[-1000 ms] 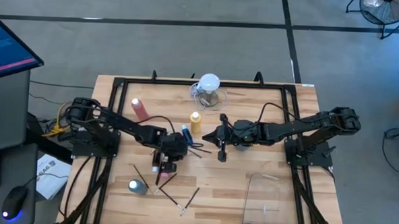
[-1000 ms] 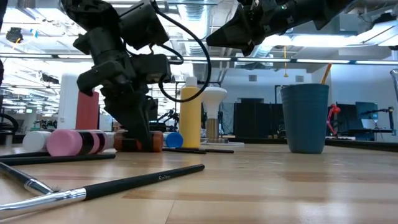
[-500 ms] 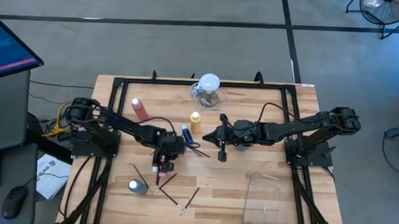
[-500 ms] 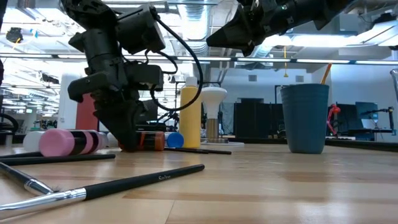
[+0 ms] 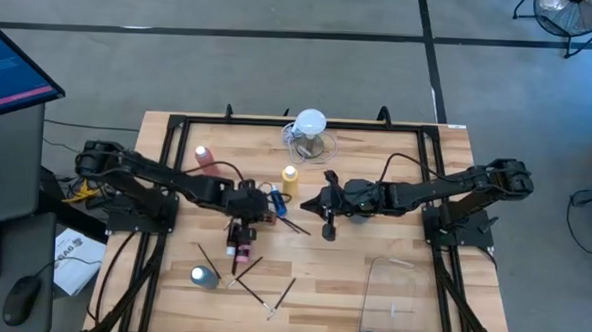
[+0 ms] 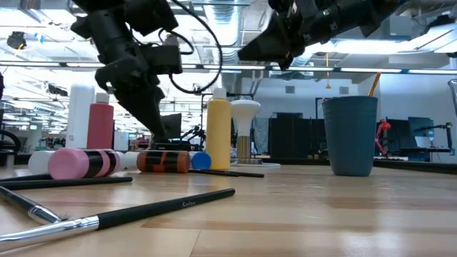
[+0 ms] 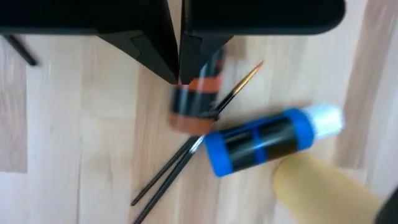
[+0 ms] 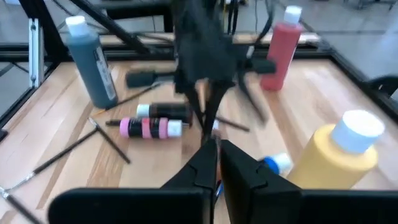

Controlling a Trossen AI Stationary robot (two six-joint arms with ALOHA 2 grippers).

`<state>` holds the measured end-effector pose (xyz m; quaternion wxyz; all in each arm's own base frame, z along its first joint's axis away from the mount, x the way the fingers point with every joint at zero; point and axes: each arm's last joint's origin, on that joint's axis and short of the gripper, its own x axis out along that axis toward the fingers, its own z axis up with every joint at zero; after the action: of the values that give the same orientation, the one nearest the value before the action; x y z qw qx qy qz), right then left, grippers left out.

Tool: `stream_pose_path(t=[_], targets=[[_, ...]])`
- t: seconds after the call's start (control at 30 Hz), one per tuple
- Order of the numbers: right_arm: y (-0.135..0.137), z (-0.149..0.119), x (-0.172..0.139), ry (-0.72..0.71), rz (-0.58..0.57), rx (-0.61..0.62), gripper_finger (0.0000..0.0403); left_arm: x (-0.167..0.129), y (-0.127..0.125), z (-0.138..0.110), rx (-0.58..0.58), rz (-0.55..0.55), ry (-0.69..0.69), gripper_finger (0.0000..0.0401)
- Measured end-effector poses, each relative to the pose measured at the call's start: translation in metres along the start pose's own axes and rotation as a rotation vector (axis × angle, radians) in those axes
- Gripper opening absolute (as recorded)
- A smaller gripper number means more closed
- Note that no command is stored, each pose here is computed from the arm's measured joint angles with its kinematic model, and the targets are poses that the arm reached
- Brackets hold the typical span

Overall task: Pick & Place Paint Supplies
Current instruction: Put the top black gold paintbrush into the blue cup

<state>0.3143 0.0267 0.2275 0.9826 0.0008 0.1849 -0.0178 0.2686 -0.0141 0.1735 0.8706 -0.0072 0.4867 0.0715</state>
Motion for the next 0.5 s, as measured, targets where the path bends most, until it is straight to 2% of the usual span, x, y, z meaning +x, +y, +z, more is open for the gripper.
stream_pose_path(t=[0.13, 0.5], targets=[[0.002, -0.001, 0.004, -0.009, 0.047, 0.022, 0.0014, -0.006, 0.004, -0.003, -0.009, -0.019, -0.022, 0.0004], [0.003, -0.003, 0.007, -0.012, 0.052, 0.036, 0.0015, -0.009, -0.011, 0.006, 0.045, -0.068, -0.131, 0.0004]])
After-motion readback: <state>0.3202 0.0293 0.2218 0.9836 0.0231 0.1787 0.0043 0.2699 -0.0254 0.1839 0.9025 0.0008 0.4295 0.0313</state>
